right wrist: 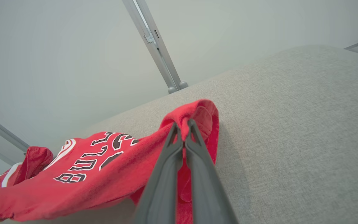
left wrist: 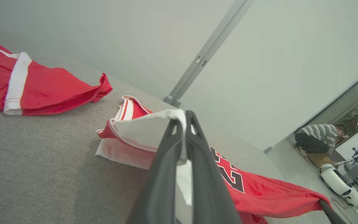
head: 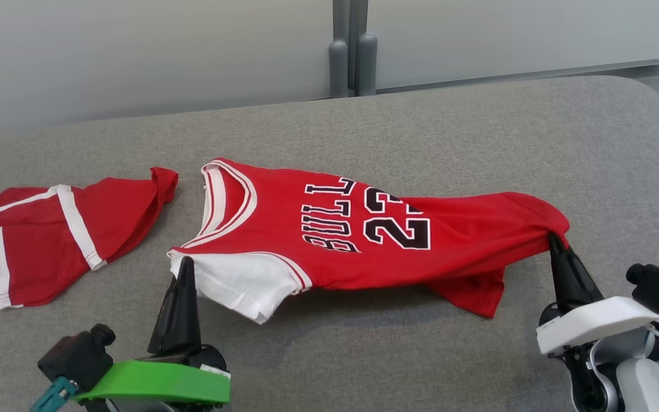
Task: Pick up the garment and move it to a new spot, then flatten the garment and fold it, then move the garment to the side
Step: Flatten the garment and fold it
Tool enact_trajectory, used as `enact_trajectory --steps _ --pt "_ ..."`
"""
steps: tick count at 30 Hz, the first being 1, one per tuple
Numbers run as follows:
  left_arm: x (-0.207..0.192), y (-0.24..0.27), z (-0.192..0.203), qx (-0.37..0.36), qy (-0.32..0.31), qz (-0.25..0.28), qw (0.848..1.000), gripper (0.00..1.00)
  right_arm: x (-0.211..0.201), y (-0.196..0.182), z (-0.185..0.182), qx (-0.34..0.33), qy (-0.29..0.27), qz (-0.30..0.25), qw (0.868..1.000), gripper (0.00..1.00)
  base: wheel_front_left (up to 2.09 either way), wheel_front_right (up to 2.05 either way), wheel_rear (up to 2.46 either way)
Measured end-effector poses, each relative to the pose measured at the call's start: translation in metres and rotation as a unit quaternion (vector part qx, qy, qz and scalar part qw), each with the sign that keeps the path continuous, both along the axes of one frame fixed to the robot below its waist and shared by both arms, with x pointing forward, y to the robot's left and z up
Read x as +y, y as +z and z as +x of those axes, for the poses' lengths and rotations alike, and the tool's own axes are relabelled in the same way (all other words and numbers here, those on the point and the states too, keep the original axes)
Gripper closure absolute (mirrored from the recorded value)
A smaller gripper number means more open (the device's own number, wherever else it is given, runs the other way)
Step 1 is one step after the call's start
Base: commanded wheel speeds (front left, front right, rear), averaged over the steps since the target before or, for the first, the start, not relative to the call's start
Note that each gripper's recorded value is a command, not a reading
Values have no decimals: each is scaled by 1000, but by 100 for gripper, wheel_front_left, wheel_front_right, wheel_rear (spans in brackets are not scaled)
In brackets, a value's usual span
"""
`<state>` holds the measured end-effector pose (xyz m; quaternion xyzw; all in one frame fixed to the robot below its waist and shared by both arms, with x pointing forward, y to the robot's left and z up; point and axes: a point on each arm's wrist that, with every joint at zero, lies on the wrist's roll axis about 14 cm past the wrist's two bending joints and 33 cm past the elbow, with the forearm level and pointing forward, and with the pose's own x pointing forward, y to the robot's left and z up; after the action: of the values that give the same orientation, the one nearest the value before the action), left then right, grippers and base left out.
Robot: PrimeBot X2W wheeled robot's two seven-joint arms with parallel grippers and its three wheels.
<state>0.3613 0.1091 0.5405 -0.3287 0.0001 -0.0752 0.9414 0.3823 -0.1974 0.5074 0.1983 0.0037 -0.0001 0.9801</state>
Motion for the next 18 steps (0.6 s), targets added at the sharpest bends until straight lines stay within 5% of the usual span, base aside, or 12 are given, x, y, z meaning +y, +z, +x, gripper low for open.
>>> enact_trajectory --steps 8,18 --pt "6 69 6 -109 8 -67 992 100 -5 80 -4 -103 13 7 995 100 0 0 0" --pt "-1 176 -10 -267 -42 -69 960 100 -7 168 -21 -217 25 -11 976 100 0 0 0"
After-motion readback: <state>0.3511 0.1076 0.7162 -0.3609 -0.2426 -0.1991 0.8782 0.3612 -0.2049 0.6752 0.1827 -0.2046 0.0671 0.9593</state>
